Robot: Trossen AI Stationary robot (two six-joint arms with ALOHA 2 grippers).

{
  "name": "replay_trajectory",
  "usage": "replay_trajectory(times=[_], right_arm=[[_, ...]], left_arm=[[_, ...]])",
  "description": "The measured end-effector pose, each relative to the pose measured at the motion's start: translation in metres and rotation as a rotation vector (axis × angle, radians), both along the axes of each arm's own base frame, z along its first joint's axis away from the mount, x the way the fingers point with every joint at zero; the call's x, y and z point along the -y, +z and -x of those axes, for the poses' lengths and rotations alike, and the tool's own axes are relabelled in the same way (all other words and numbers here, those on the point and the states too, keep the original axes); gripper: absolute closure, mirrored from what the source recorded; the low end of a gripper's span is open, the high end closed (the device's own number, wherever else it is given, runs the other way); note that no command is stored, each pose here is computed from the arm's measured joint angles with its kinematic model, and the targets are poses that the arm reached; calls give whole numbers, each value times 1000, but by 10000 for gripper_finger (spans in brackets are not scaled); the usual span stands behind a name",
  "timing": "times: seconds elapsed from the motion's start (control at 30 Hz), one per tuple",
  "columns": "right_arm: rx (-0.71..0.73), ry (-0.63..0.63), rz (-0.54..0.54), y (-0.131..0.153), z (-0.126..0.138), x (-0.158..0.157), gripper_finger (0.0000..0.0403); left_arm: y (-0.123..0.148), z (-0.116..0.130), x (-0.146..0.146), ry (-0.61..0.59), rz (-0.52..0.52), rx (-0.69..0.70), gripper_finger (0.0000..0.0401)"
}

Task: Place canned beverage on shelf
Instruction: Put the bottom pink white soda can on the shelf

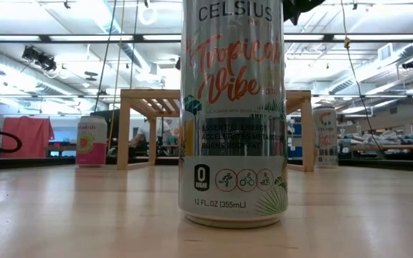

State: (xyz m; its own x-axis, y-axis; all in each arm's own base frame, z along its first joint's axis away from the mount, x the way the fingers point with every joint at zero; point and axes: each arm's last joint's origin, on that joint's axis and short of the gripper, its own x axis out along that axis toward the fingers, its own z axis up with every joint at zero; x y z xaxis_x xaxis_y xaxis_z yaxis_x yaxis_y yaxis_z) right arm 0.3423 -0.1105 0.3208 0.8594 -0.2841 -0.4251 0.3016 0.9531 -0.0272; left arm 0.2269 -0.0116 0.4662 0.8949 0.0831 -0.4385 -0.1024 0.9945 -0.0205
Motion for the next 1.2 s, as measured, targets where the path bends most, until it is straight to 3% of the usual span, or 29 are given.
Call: replay_trajectory(times=[0.7,0.97,1.2], right_arm=[[12,60,-51,46,53,-24,9],[38,124,-168,54,65,-34,10],[-36,148,-175,45,60,-49,65]], left_arm=[[0,0,0,3,5,0,87],[0,0,0,3,6,0,87],[0,0,0,3,7,0,87]])
